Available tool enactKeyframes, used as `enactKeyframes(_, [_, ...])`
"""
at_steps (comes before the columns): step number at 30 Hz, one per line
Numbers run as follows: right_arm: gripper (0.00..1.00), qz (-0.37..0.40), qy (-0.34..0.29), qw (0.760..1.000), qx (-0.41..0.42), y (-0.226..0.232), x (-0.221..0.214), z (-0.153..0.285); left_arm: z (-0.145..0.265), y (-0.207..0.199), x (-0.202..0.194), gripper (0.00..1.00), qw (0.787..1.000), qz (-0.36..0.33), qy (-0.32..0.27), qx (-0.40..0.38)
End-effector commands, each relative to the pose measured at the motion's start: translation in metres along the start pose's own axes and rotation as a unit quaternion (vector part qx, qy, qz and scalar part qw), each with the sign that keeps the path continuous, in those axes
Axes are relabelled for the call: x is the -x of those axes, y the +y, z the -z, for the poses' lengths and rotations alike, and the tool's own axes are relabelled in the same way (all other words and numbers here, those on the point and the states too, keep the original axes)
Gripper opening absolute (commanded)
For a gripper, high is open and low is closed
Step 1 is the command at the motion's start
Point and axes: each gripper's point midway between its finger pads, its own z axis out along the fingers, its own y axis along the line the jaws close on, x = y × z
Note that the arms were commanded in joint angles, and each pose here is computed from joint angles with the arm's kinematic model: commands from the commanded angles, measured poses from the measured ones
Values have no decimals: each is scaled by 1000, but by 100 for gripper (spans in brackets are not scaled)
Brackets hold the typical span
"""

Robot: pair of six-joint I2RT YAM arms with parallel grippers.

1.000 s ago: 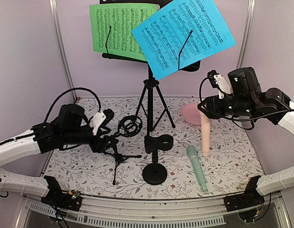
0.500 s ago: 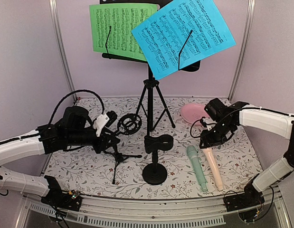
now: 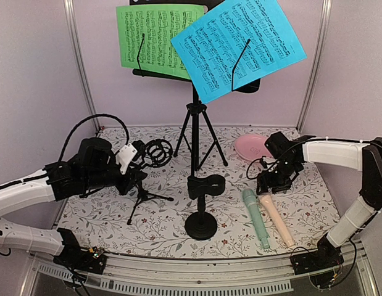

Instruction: Pack up the instrument practice props

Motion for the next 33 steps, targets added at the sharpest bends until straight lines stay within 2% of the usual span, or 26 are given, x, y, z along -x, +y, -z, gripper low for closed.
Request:
enactKeyframes(1, [72, 7, -28, 1000, 13, 6, 20, 14, 16, 61, 2, 4, 991, -10, 10, 135])
enactKeyframes(8, [72, 17, -63, 998, 18, 12, 38, 41, 32, 158, -17, 3, 960, 52, 22, 274])
enactKeyframes(12, [72, 20, -83, 996, 23, 16, 45, 54, 35, 215, -28, 3, 934, 102, 28, 340])
enactKeyframes(17, [72, 18, -105, 994, 25, 16, 49, 67, 36, 268, -36, 2, 908, 171, 15, 383])
enactKeyframes(20, [73, 18, -114, 993, 24, 16, 49, 74, 39, 287, -46, 3, 887, 188, 19, 422])
enactKeyframes(23, [73, 18, -124, 992, 23, 15, 48, 80, 36, 293, -57, 5, 881, 215, 18, 421])
enactKeyframes(30, [73, 18, -143, 989, 22, 13, 46, 91, 35, 283, -75, 21, 875, 255, 19, 410])
enactKeyframes(33, [73, 22, -148, 988, 24, 14, 50, 94, 39, 278, -79, 35, 873, 262, 17, 410])
